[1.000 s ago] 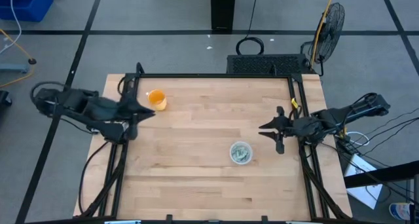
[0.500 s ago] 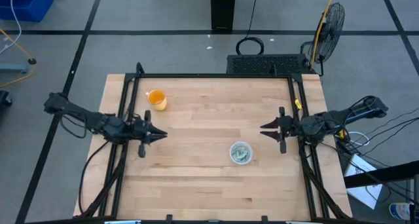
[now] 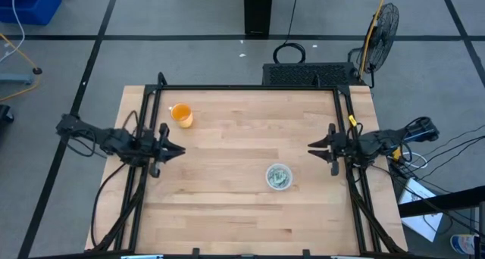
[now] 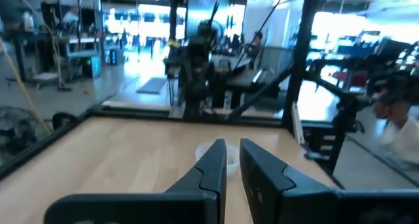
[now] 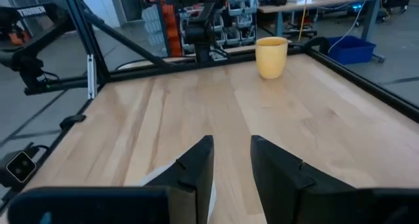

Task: Pick and place Stevia / Truvia into bins
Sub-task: Return to Home Position

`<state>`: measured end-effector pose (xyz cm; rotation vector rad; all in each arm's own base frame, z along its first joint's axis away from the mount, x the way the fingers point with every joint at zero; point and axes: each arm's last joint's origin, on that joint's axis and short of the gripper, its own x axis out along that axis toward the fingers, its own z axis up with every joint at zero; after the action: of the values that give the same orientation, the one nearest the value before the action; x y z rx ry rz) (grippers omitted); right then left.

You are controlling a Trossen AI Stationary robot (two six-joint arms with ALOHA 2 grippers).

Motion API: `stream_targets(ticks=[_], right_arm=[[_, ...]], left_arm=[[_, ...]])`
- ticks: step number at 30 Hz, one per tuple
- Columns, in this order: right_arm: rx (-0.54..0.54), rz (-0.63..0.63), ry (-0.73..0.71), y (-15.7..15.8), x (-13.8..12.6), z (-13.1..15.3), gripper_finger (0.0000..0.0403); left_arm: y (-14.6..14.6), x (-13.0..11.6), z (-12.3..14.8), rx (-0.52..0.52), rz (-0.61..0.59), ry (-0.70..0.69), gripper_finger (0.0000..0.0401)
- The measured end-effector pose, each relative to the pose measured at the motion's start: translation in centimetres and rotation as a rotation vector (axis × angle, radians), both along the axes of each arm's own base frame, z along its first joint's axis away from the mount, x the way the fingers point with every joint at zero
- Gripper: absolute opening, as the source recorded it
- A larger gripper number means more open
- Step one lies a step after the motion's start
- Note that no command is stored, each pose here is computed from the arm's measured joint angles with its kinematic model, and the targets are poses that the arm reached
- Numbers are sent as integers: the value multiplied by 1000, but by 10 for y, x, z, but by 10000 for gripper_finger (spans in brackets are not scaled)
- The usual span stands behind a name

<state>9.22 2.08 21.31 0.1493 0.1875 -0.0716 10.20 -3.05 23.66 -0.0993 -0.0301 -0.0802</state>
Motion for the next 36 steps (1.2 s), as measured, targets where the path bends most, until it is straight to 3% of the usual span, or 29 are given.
stream_targets(ticks=[10, 17, 23, 36], right_arm=[[17, -1, -51, -2, -5, -24, 95], [21, -1, -63, -2, -4, -32, 95], [21, -1, -64, -2, -4, -32, 96], [2, 0, -9, -2, -5, -37, 95]], left_arm=[[2, -6, -8, -6, -1, -14, 51], [-1, 2, -50, -49, -4, -81, 51], [-1, 3, -59, -63, -6, -44, 51], [-1, 3, -73, 43, 4, 89, 51]])
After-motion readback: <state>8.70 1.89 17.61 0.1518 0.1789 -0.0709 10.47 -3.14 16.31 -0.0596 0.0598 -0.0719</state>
